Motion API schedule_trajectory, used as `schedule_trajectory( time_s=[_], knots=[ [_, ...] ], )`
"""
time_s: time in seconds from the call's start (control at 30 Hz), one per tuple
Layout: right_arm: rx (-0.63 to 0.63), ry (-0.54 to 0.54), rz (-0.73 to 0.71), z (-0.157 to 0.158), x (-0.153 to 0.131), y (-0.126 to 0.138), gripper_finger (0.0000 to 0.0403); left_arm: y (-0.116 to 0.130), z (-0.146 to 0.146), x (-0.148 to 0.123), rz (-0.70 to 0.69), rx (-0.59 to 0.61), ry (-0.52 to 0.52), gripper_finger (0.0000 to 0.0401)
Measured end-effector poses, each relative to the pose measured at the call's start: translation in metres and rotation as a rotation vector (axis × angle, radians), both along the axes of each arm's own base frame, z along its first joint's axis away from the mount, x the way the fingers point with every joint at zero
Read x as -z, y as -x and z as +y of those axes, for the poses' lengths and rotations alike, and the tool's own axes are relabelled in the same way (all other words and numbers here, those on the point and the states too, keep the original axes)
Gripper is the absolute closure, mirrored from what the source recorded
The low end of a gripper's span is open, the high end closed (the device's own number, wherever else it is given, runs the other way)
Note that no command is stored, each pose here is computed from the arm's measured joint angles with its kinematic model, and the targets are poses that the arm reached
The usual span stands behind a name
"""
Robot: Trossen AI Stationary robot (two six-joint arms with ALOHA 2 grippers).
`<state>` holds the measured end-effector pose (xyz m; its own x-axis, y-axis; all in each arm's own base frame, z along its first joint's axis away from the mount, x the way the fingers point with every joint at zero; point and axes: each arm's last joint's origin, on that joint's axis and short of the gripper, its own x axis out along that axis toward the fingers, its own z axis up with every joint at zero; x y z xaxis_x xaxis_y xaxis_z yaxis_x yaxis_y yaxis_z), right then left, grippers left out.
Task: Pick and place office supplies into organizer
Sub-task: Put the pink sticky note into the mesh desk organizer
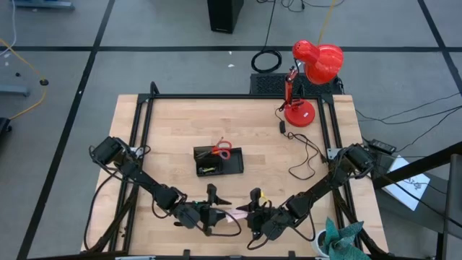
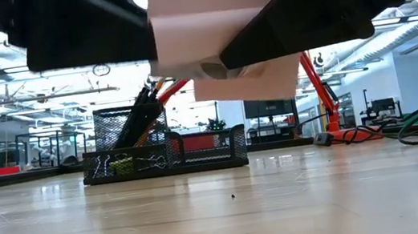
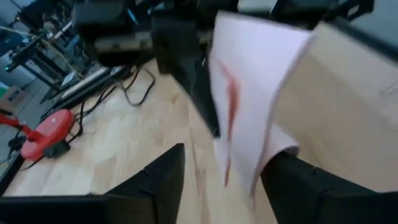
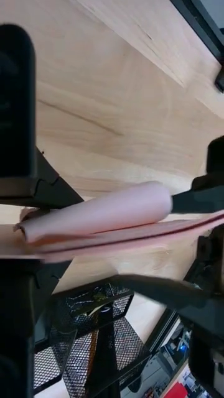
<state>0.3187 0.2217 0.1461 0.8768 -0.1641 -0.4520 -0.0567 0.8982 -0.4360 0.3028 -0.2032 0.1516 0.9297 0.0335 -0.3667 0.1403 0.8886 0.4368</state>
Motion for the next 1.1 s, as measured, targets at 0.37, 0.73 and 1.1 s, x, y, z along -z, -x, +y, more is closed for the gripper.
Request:
schedule_trajectory(
  time_s=[0.37, 0.73, 1.1],
  knots=[
    [-0.051, -0.034, 0.023, 0.001, 0.0, -0.001, 0.0338, -0.001, -0.003, -0.004, -0.02, 0.082, 0.019, 0.0383],
    [-0.169, -0.082, 0.068, 0.015, 0.002, 0.009, 0.0283, -0.004, 0.003, -0.004, -0.049, -0.043, 0.049, 0.0397],
    [-0.055, -0.006, 0.004, 0.017, 0.0, 0.013, 0.0225, -0.003, 0.0, -0.006, -0.063, -0.028, 0.057, 0.0399]
  ],
)
